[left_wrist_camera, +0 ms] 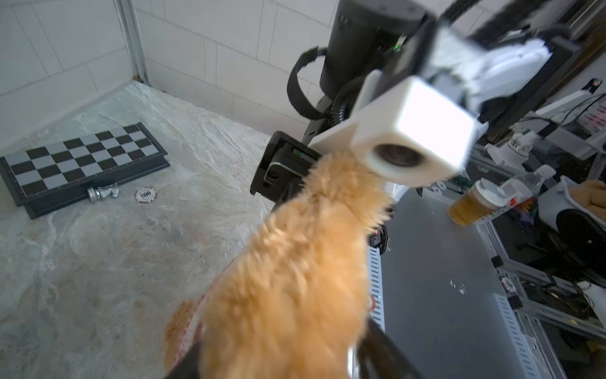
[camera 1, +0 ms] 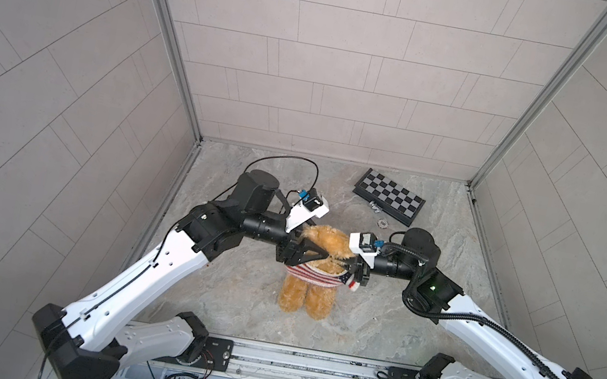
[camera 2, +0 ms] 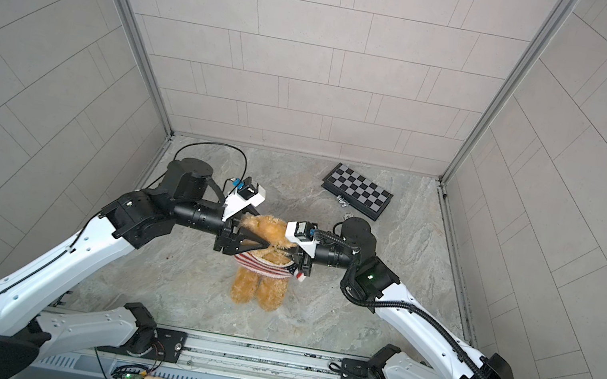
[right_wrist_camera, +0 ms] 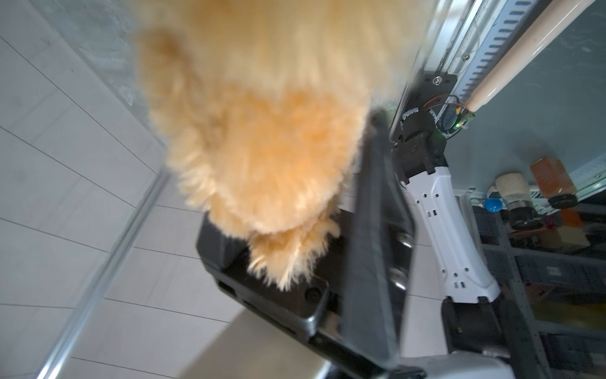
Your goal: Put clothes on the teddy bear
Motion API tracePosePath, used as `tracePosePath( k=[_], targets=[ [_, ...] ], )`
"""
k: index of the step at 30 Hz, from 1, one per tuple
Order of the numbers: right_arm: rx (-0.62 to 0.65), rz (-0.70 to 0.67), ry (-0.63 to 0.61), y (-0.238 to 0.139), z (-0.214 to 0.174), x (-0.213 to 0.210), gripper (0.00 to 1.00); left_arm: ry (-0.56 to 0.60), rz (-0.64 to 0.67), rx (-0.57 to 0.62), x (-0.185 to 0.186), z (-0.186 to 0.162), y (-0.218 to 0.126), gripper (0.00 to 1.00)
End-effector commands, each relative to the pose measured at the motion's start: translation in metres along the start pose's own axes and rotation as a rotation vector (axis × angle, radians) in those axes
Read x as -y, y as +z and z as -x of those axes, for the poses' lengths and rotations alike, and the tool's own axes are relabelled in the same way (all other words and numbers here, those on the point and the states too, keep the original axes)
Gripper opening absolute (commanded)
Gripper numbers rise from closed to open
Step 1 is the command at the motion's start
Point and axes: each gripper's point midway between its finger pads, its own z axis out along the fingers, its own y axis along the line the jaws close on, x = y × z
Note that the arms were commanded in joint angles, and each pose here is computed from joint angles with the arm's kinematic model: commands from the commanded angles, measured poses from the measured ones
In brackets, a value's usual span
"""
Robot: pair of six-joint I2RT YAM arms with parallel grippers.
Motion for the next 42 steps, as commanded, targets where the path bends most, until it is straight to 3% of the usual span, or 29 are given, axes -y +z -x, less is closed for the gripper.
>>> tracePosePath(
  k=[1, 3, 6, 9, 11, 14, 17, 18, 19, 21, 22, 25, 32, 37, 42],
  targets=[
    [0.167, -0.073, -0.067, -0.025, 0.028, 0.020, 0.00, -0.130, 0.141, 0.211, -0.034, 0.024, -0.040, 0.78],
    [0.250, -0.037, -0.073, -0.034, 0.043, 0.024, 0.00, -0.241, 0.215, 0.290, -0.057, 0.021, -0.059, 0.66],
    [0.381, 0.049, -0.076, -0.046, 0.066, 0.024, 0.00, -0.323, 0.196, 0.308, -0.063, 0.009, -0.061, 0.45],
    [0.368, 0.144, -0.025, -0.041, 0.068, 0.024, 0.00, -0.330, 0.208, 0.288, -0.061, 0.001, -0.061, 0.25],
    [0.364, 0.148, -0.037, -0.040, 0.066, 0.023, 0.00, -0.335, 0.218, 0.266, -0.064, -0.002, -0.060, 0.21],
    [0.362, 0.146, -0.037, -0.040, 0.065, 0.024, 0.00, -0.347, 0.229, 0.252, -0.070, 0.001, -0.059, 0.21],
    [0.362, 0.146, -0.037, -0.039, 0.065, 0.026, 0.00, -0.336, 0.160, 0.260, -0.068, 0.003, -0.052, 0.47],
    [0.363, 0.145, -0.039, -0.039, 0.066, 0.026, 0.00, -0.332, 0.143, 0.262, -0.068, -0.001, -0.049, 0.50],
    [0.366, 0.143, -0.045, -0.039, 0.068, 0.027, 0.00, -0.332, 0.126, 0.269, -0.067, -0.004, -0.047, 0.48],
    [0.375, 0.139, -0.058, -0.040, 0.074, 0.028, 0.00, -0.322, 0.065, 0.319, -0.058, -0.008, -0.044, 0.33],
    [0.379, 0.139, -0.066, -0.040, 0.076, 0.029, 0.00, -0.319, 0.040, 0.338, -0.053, -0.008, -0.042, 0.32],
    [0.387, 0.143, -0.082, -0.039, 0.083, 0.031, 0.00, -0.315, -0.026, 0.349, -0.036, -0.011, -0.027, 0.39],
    [0.382, 0.154, -0.095, -0.038, 0.084, 0.031, 0.00, -0.359, -0.123, 0.441, -0.024, 0.000, -0.027, 0.38],
    [0.375, 0.150, -0.112, -0.040, 0.082, 0.034, 0.00, -0.392, -0.115, 0.462, -0.021, 0.003, -0.034, 0.37],
    [0.379, 0.113, -0.159, -0.048, 0.084, 0.035, 0.00, -0.547, -0.031, 0.521, -0.044, -0.005, -0.051, 0.30]
  ],
)
